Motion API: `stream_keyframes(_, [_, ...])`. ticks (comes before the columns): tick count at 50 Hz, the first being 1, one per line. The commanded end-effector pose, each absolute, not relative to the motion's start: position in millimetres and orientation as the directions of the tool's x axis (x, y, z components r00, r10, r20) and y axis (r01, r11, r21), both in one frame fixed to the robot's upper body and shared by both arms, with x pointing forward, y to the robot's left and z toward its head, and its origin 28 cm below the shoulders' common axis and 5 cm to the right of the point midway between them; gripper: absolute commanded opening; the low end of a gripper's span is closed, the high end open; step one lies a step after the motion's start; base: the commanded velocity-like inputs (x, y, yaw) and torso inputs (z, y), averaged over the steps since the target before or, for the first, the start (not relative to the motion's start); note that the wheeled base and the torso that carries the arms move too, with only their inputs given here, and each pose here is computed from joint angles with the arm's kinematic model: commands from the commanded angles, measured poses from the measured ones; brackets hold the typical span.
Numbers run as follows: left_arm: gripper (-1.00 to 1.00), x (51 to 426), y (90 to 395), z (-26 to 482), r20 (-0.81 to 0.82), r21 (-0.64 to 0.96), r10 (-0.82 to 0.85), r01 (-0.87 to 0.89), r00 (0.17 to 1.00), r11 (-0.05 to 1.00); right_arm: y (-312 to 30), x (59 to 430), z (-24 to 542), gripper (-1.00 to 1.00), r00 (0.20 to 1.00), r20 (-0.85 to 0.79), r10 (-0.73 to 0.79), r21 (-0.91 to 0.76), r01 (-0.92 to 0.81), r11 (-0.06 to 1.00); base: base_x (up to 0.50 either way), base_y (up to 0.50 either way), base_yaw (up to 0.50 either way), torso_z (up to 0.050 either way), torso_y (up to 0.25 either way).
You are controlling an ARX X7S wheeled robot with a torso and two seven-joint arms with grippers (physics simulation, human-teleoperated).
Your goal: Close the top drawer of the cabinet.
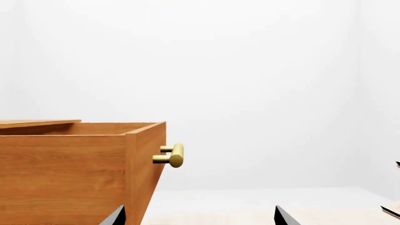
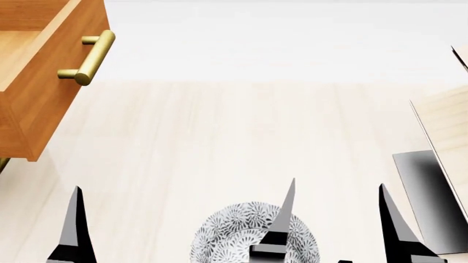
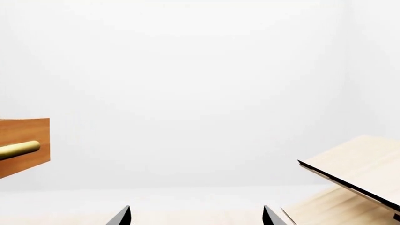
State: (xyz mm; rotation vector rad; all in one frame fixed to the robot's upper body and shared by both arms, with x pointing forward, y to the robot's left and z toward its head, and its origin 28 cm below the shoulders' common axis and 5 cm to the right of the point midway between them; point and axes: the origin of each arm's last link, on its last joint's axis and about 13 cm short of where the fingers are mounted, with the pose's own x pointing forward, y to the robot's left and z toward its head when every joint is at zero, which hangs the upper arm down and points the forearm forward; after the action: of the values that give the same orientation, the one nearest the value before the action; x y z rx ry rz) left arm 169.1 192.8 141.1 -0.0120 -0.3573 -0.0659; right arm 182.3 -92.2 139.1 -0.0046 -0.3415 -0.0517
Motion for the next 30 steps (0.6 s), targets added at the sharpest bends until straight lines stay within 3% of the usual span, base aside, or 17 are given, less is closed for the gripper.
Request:
stream_keyframes(1, [1.00,180.9,185.0,152.5,0.360,-0.022,-0.086,0.101,0.929,0.995,-89.6,181.6,139.9,1.00,0.942,0.333,-0.032,0.015,0.029,0.999,0.00,0.00,0.00,0.000,0.000])
stream_keyframes(11, [1.00,229.4,162.4,174.7,0.369,-0.006,-0.170,0.185,0.914,0.983,-91.3,177.5,148.6,1.00,0.935,0.354,-0.036,0.033,0.026,0.999,0.00,0.00,0.00,0.000,0.000])
stream_keyframes(12, [1.00,244.9,109.6,197.3,0.491,-0.059,-0.387,0.473,0.780,0.879,-96.9,170.8,165.4,1.00,0.914,0.401,-0.060,0.053,0.042,0.998,0.00,0.00,0.00,0.000,0.000])
stream_keyframes(13, [1.00,259.8,81.6,210.9,0.543,0.043,-0.498,0.570,0.676,0.821,-97.2,170.8,166.0,1.00,0.914,0.400,-0.061,0.053,0.043,0.998,0.00,0.00,0.00,0.000,0.000])
stream_keyframes(14, [1.00,270.8,54.7,218.2,0.517,0.075,-0.590,0.654,0.620,0.753,-97.7,170.8,166.1,1.00,0.914,0.401,-0.061,0.054,0.043,0.998,0.00,0.00,0.00,0.000,0.000])
stream_keyframes(15, [1.00,292.3,45.9,232.2,0.494,0.145,-0.620,0.645,0.610,0.750,-98.0,170.8,165.9,1.00,0.914,0.401,-0.063,0.055,0.044,0.998,0.00,0.00,0.00,0.000,0.000])
stream_keyframes(17, [1.00,338.3,47.4,272.1,0.464,0.260,-0.594,0.540,0.658,0.801,-98.6,170.8,165.0,1.00,0.915,0.398,-0.066,0.055,0.047,0.997,0.00,0.00,0.00,0.000,0.000])
stream_keyframes(21, [1.00,404.2,94.7,209.8,0.140,0.266,-0.351,0.306,0.926,0.914,-99.2,171.5,164.5,1.00,0.916,0.395,-0.068,0.057,0.050,0.997,0.00,0.00,0.00,0.000,0.000])
stream_keyframes(30, [1.00,414.0,104.6,215.4,0.144,0.251,-0.321,0.279,0.936,0.927,-102.1,170.1,167.1,1.00,0.913,0.400,-0.081,0.067,0.060,0.996,0.00,0.00,0.00,0.000,0.000])
